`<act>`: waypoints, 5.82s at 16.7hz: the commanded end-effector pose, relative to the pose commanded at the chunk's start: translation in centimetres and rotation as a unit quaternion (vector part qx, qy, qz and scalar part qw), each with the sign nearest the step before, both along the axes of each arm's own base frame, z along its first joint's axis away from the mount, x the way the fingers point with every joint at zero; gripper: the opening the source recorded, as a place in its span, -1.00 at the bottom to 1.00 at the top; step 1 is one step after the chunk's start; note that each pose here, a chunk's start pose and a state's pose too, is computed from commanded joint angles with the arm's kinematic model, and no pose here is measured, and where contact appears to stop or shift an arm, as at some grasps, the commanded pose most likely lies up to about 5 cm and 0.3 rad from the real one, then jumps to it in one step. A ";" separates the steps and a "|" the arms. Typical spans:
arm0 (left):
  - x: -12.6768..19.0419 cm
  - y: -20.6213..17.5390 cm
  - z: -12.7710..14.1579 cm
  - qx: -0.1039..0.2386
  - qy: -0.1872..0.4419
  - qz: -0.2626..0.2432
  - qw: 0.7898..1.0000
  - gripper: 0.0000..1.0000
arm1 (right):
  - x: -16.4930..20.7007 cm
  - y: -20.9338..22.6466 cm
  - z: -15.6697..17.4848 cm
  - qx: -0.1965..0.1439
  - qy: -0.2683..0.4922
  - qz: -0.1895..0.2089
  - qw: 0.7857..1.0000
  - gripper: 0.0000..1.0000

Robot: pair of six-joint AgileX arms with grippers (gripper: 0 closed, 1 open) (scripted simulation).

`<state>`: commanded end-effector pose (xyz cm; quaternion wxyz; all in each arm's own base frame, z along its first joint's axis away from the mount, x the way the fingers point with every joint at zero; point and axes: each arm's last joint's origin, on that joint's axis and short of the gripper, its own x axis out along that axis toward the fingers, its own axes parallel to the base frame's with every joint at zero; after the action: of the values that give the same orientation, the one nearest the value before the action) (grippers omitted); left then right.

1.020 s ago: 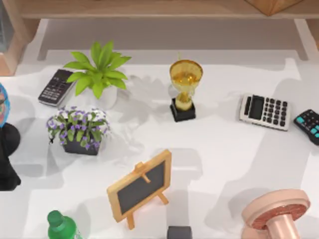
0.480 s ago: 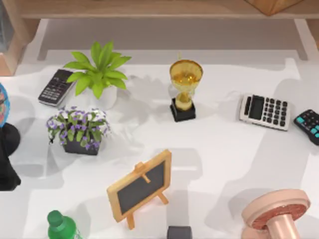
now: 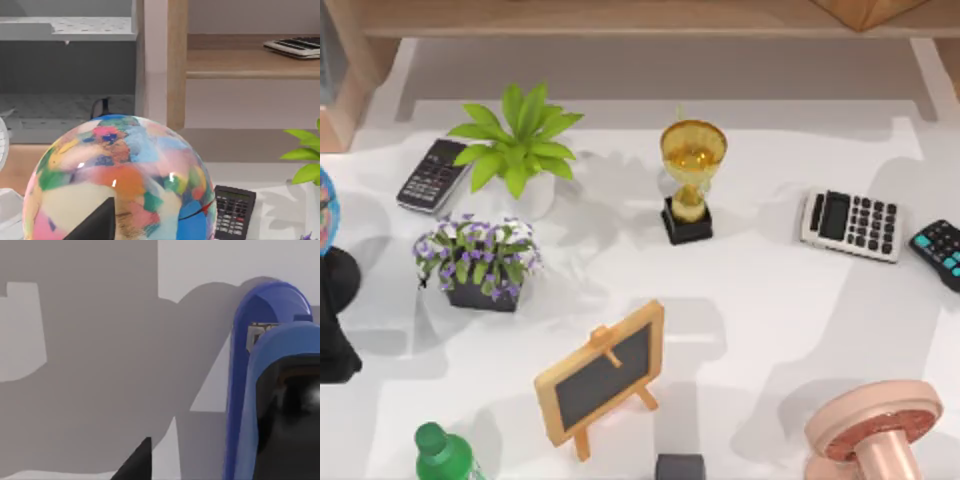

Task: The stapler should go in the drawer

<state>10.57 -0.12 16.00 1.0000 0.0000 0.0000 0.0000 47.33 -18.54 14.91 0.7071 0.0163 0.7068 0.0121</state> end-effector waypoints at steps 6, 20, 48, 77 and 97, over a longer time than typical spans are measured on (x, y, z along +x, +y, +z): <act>0.0 0.0 0.0 0.000 0.000 0.000 1.000 1.00 | 0.0 0.0 0.0 0.000 0.000 0.000 1.000 1.00; 0.0 0.0 0.0 0.000 0.000 0.000 1.000 1.00 | -2.8 -3.4 9.5 -0.059 -0.256 0.158 0.952 1.00; 0.0 0.0 0.0 0.000 0.000 0.000 1.000 1.00 | -24.7 -0.7 -5.9 -0.524 -0.486 0.481 0.507 1.00; 0.0 0.0 0.0 0.000 0.000 0.000 1.000 1.00 | -22.3 0.7 -6.0 -0.514 -0.506 0.489 0.491 -0.66; 0.0 0.0 0.0 0.000 0.000 0.000 1.000 1.00 | -16.5 0.5 -6.1 -0.513 -0.506 0.488 0.494 -1.00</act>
<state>10.57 -0.12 16.00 1.0000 0.0000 0.0000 0.0000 30.86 -18.05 8.83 0.7088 -0.7054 0.0056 -0.0034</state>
